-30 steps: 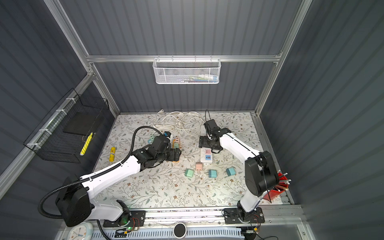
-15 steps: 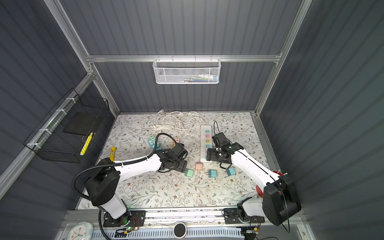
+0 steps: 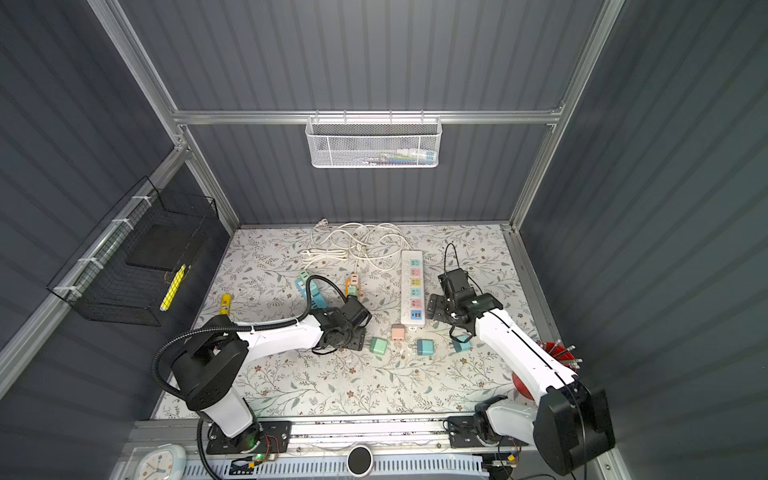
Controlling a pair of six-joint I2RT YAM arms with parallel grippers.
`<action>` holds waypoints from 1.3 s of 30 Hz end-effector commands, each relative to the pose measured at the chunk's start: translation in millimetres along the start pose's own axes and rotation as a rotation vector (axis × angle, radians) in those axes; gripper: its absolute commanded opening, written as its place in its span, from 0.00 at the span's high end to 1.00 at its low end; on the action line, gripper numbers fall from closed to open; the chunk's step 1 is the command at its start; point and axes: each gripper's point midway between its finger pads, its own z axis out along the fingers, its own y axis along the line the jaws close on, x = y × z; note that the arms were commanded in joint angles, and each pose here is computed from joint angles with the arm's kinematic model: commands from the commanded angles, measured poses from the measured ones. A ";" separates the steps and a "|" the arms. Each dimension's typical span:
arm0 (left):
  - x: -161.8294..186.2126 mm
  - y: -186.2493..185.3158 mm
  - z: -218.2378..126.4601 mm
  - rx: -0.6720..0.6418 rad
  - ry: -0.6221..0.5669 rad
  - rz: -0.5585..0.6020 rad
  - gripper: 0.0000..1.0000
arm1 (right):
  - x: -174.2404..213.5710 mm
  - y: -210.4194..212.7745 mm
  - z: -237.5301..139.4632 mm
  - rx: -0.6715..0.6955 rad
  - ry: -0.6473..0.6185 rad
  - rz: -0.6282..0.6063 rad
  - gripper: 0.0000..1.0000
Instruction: Insert the plug
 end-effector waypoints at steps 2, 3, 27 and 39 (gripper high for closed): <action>-0.6 -17.4 7.8 0.018 0.024 0.004 0.31 | -1.6 6.8 -0.3 -0.034 0.005 0.022 0.10; -0.7 -17.8 7.4 0.016 0.021 0.006 0.32 | -1.4 8.6 0.2 -0.042 0.008 0.025 0.11; -13.1 -9.6 -29.2 0.013 -0.158 -0.089 0.35 | -28.5 20.5 -9.0 -0.044 -0.035 -0.026 0.11; -15.6 -25.9 1.9 0.014 -0.101 -0.049 0.39 | -25.9 30.7 1.9 -0.092 -0.017 -0.027 0.10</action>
